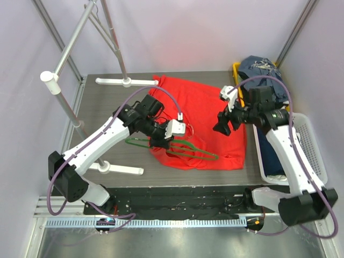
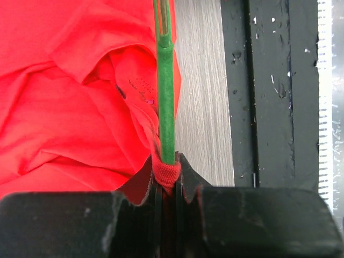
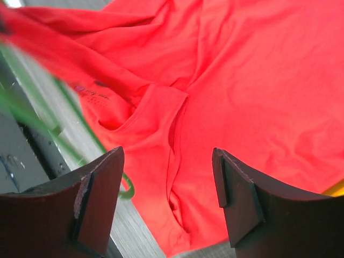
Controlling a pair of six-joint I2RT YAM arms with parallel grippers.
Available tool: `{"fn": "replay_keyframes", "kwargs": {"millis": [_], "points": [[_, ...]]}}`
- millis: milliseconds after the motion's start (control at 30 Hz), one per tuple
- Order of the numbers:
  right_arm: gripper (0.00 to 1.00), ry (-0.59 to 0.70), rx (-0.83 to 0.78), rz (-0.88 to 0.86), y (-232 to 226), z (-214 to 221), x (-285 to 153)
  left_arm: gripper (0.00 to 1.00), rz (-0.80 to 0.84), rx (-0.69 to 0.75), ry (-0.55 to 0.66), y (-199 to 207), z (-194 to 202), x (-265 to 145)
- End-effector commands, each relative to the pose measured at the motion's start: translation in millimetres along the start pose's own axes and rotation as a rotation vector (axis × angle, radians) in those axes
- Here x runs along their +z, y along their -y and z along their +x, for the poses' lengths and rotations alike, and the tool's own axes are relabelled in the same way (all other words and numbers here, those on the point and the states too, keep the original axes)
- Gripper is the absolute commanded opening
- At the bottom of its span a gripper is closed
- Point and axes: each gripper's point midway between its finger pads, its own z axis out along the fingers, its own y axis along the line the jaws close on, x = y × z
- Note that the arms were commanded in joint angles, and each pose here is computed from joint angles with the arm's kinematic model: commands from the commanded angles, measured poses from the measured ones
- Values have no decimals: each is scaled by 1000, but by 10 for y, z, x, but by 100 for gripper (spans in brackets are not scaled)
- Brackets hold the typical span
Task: Place the tank top on the hanger
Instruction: Hang the tank top on the hanger.
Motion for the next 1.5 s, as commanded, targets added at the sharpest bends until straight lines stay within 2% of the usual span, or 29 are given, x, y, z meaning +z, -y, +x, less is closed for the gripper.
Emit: {"fn": "replay_keyframes", "kwargs": {"millis": [0,133,500,833,1067,1167,1200,1300,1333,1467], "points": [[72,-28,157,23,319,1,337,0,-53,73,45,-26,-171,-7],[68,-108,272,-67,368,274,747,0,-42,80,35,7,-167,39],[66,-287,339,-162,113,736,1466,0,-43,77,25,17,-172,67],[66,-366,376,-185,43,1027,1685,0,-36,88,28,49,-178,78],[62,-385,398,-228,-31,1116,1775,0,-34,91,34,72,-196,58],[45,-380,403,-270,-97,1101,1788,0,-34,91,34,70,-200,56],[33,-385,407,-277,-118,1100,1779,0,-33,89,32,75,-195,56],[5,-375,389,-261,-82,1062,1756,0,-33,93,34,75,-210,50],[1,-376,377,-243,-51,1057,1746,0,-35,95,35,77,-222,37],[1,-343,338,-183,91,963,1641,0,-40,104,43,87,-273,-22]]}}
